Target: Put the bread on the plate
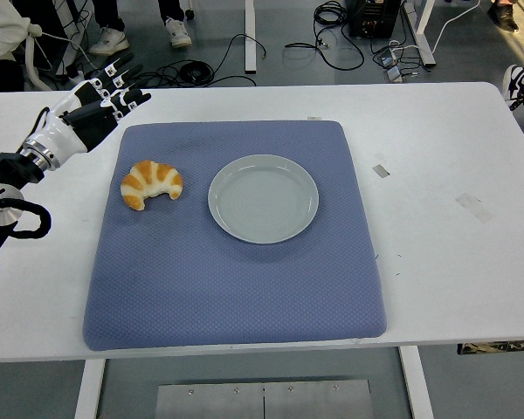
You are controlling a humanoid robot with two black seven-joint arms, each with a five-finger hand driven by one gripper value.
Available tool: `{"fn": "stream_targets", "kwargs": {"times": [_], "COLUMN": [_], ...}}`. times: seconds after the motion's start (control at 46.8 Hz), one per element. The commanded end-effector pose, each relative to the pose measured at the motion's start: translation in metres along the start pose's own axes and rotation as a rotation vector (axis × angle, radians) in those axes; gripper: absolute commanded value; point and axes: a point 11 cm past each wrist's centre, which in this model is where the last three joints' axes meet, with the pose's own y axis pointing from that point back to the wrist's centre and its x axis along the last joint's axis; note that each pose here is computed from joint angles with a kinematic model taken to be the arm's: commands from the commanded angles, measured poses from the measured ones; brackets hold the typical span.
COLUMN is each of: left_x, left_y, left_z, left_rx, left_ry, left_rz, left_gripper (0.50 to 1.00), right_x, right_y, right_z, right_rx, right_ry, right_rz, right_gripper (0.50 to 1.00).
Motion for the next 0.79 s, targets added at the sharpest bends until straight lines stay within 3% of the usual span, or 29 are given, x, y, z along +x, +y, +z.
{"fn": "stream_targets", "kwargs": {"times": [0.0,0.15,0.278,0.513,0.769], "left_x": [-0.007,0.005,-0.005,-0.019,-0.038], "left_y": [0.003,0.017,0.005,-0.010,-0.026], "left_z": [0.006,0.028,0.047,0.037,0.050], "left_rx": [0.015,0.051,0.076,0.277,0.350], "left_ry": [-0.028,-0.159,-0.267,-0.558,-0.711], "left_rz": [-0.062,-0.070,-0.107,-0.167,-0.204], "left_gripper": [0.984,0.984,0.983,0.983,0.984], "right_x": [0.000,0.000,0.000,0.000,0.000], "right_y": [0.000,0.000,0.000,0.000,0.000], "right_z": [0.000,0.001,0.000,0.000,0.000], "right_rx": [0.000,-0.002,0.000,0.000,0.000], "right_ry": [0.000,0.000,0.000,0.000,0.000], "right_rz": [0.000,0.000,0.001,0.000,0.000], "right_gripper": [1.000,1.000,1.000,1.000,1.000]}}
